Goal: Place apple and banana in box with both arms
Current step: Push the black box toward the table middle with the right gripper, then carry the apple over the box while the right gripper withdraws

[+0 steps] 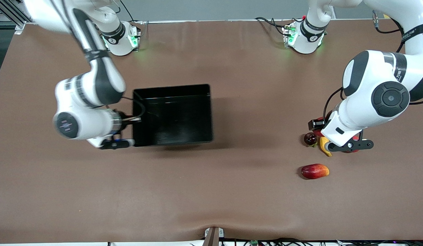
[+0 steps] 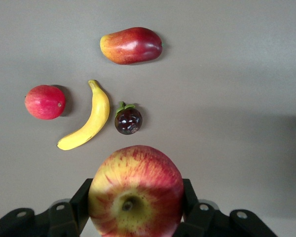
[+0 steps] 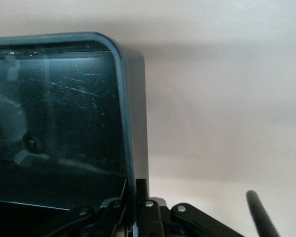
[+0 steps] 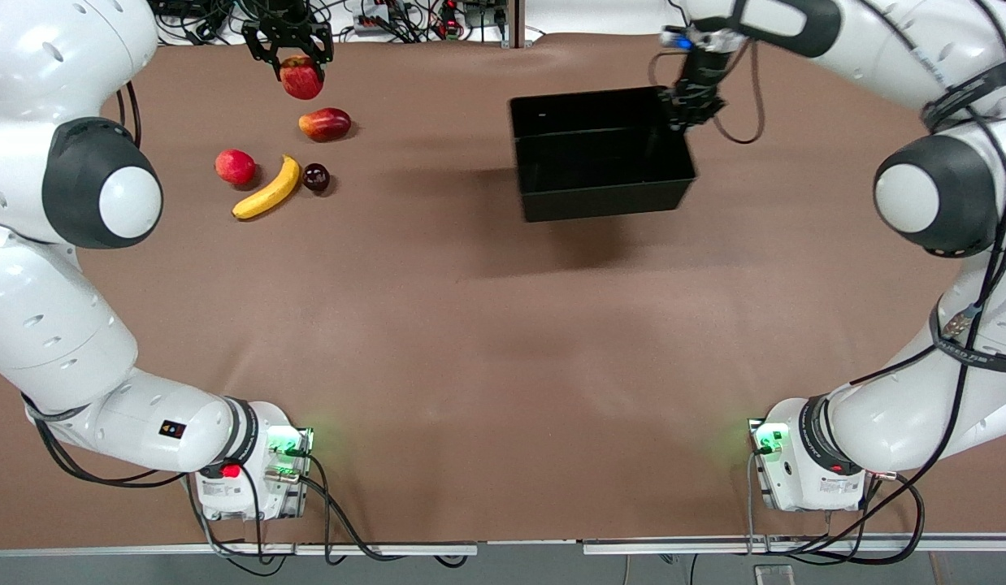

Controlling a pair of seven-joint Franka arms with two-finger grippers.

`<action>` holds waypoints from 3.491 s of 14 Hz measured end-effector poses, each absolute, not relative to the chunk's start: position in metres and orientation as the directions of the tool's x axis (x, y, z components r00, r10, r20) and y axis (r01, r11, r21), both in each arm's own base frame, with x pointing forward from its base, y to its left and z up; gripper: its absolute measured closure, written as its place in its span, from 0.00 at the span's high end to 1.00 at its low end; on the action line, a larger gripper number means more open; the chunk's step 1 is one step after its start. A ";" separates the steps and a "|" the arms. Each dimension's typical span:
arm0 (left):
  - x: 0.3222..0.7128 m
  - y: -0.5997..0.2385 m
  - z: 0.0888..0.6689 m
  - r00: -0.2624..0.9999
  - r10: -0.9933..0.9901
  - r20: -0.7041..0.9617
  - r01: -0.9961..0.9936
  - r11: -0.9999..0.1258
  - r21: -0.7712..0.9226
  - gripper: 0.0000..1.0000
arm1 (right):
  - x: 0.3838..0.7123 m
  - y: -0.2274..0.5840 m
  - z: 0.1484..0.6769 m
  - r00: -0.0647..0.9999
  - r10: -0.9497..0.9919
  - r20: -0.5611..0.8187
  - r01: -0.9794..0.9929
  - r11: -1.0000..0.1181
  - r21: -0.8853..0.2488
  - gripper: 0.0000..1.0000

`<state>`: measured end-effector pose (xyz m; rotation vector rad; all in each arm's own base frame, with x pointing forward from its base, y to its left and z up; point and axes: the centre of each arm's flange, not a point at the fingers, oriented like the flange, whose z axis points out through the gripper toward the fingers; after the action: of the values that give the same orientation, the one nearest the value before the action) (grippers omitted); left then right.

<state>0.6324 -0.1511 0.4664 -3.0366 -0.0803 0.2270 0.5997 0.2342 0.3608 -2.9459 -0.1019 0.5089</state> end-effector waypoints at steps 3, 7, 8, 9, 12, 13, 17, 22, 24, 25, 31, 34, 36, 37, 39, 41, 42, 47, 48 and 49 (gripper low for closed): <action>0.632 -0.151 0.467 0.988 0.060 -0.145 0.045 -0.994 -0.099 0.74 | 0.579 0.317 0.337 0.959 0.060 -0.277 0.012 -0.985 -0.169 0.06; 0.633 -0.151 0.467 0.988 0.060 -0.144 0.046 -0.994 -0.099 0.74 | 0.558 0.381 0.277 0.968 -0.004 -0.252 -0.046 -0.986 -0.162 0.06; 0.633 -0.151 0.467 0.988 0.059 -0.144 0.046 -0.994 -0.098 0.74 | 0.554 0.391 0.261 0.970 -0.022 -0.243 -0.061 -0.986 -0.156 0.06; 0.633 -0.151 0.468 0.988 0.059 -0.143 0.046 -0.994 -0.098 0.74 | 0.550 0.401 0.248 0.973 -0.038 -0.229 -0.075 -0.985 -0.153 0.06; 0.633 -0.151 0.468 0.988 0.060 -0.143 0.046 -0.994 -0.098 0.74 | 0.548 0.412 0.245 0.976 -0.048 -0.214 -0.084 -0.983 -0.163 0.21; 0.633 -0.151 0.468 0.988 0.060 -0.143 0.046 -0.994 -0.098 0.74 | 0.549 0.411 0.246 0.976 -0.051 -0.213 -0.087 -0.983 -0.162 0.30; 0.631 -0.156 0.468 0.988 0.054 -0.144 0.040 -0.994 -0.098 0.74 | 0.570 0.390 0.286 0.969 -0.071 -0.237 -0.111 -0.981 -0.161 0.72; 0.620 -0.194 0.464 0.984 0.098 -0.148 0.084 -0.992 -0.097 0.74 | 0.609 0.312 0.415 0.931 -0.094 -0.353 -0.154 -0.977 -0.146 1.00; 0.613 -0.219 0.452 0.981 0.106 -0.165 0.090 -0.991 -0.101 0.74 | 0.621 0.274 0.444 0.919 -0.121 -0.374 -0.182 -0.974 -0.133 1.00; 0.610 -0.231 0.444 0.979 0.110 -0.173 0.092 -0.990 -0.108 0.74 | 0.626 0.254 0.455 0.913 -0.123 -0.389 -0.186 -0.974 -0.130 1.00; 0.579 -0.299 0.382 0.976 0.173 -0.131 0.159 -0.981 -0.113 0.74 | 0.634 0.138 0.526 0.898 -0.179 -0.403 -0.223 -0.973 -0.066 1.00; 0.564 -0.320 0.362 0.974 0.196 -0.115 0.184 -0.977 -0.111 0.74 | 0.619 0.084 0.584 0.947 -0.117 -0.298 -0.129 -0.992 -0.019 1.00; 0.552 -0.335 0.348 0.972 0.208 -0.105 0.196 -0.974 -0.109 0.74 | 0.599 0.070 0.620 0.967 -0.069 -0.246 -0.065 -0.998 0.025 1.00; 0.545 -0.343 0.339 0.972 0.212 -0.098 0.202 -0.974 -0.105 0.74 | 0.591 0.063 0.631 0.970 -0.071 -0.233 -0.066 -0.997 0.028 1.00; 0.530 -0.359 0.320 0.971 0.227 -0.078 0.220 -0.971 -0.090 0.74 | 0.578 0.041 0.645 0.971 -0.085 -0.222 -0.083 -0.996 0.020 1.00; 0.515 -0.379 0.296 0.967 0.248 -0.063 0.243 -0.967 -0.078 0.74 | 0.564 0.027 0.651 0.971 -0.085 -0.222 -0.085 -0.996 0.009 1.00; 0.509 -0.389 0.283 0.965 0.255 -0.061 0.250 -0.965 -0.076 0.74 | 0.559 0.020 0.651 0.975 -0.056 -0.217 -0.058 -0.998 -0.003 1.00; 0.494 -0.401 0.225 0.962 0.269 -0.039 0.268 -0.963 -0.037 0.74 | 0.532 -0.008 0.636 0.985 0.058 -0.162 0.051 -0.998 -0.047 1.00; 0.491 -0.400 0.218 0.962 0.269 -0.042 0.267 -0.963 -0.041 0.74 | 0.529 -0.011 0.637 0.986 0.062 -0.158 0.055 -0.997 -0.049 1.00; 0.488 -0.399 0.213 0.963 0.267 -0.047 0.264 -0.963 -0.047 0.74 | 0.528 -0.011 0.640 0.987 0.065 -0.149 0.059 -0.997 -0.049 1.00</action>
<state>0.4881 -0.3993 0.2131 -3.0722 -0.4158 0.0822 0.5280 -0.0110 0.6398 -3.0863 -0.0964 0.2342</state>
